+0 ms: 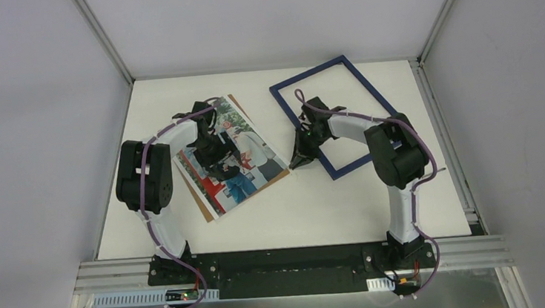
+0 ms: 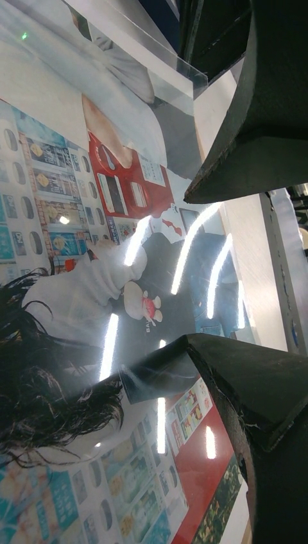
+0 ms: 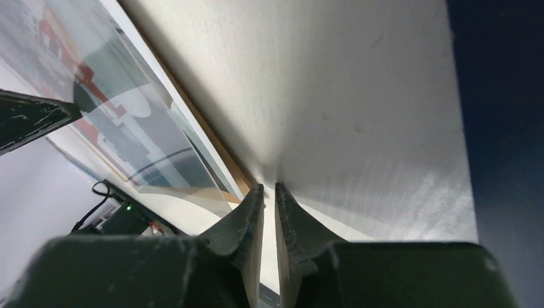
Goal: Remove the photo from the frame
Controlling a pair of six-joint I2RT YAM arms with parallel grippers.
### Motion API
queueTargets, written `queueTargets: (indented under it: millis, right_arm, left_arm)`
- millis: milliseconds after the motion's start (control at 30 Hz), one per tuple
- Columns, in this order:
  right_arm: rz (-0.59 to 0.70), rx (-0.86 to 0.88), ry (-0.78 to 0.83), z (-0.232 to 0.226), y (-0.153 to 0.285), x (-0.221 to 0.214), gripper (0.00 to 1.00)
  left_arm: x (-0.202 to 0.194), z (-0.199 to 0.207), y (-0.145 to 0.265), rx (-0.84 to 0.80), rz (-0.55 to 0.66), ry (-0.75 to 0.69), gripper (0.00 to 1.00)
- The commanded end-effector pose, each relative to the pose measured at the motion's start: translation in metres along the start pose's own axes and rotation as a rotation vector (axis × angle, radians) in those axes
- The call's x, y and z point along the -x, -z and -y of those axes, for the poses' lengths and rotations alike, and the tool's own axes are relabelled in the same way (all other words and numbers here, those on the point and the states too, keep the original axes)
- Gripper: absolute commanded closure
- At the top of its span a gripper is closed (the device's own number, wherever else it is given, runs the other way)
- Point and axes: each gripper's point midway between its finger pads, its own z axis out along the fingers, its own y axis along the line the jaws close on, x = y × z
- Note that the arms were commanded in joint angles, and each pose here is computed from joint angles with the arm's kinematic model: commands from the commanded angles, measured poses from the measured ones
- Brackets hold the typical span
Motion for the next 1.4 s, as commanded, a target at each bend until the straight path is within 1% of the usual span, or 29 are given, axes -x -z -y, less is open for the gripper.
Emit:
queueTargets:
  millis: [0,167,233,500,800,933,1167,1367]
  right_arm:
    - [-0.028,0.016,-0.034,0.012,-0.013,-0.011,0.85]
    - [0.002,0.035,-0.056,0.013,-0.004,-0.009,0.85]
    - [0.014,0.022,-0.067,0.015,-0.001,-0.007,0.83]
    - [0.003,0.069,-0.07,0.011,0.006,-0.012,0.78]
    - [0.018,0.095,-0.064,0.004,0.014,-0.008,0.76]
    - [0.025,0.11,-0.072,0.004,0.011,-0.003,0.76]
    - [0.029,0.202,-0.127,-0.003,0.008,0.01,0.76]
    - [-0.008,0.255,-0.183,-0.005,-0.003,0.012,0.72]
  left_arm:
    - [-0.014,-0.024,-0.017,0.083,-0.061,0.027,0.23]
    - [-0.014,-0.025,-0.017,0.083,-0.062,0.026,0.23]
    - [-0.014,-0.025,-0.017,0.084,-0.063,0.026,0.23]
    - [-0.014,-0.026,-0.017,0.086,-0.062,0.025,0.23]
    - [-0.014,-0.026,-0.018,0.091,-0.061,0.033,0.23]
    - [-0.014,-0.026,-0.018,0.089,-0.061,0.035,0.23]
    - [-0.015,-0.026,-0.018,0.091,-0.065,0.04,0.24]
    - [-0.016,-0.026,-0.019,0.091,-0.07,0.043,0.24]
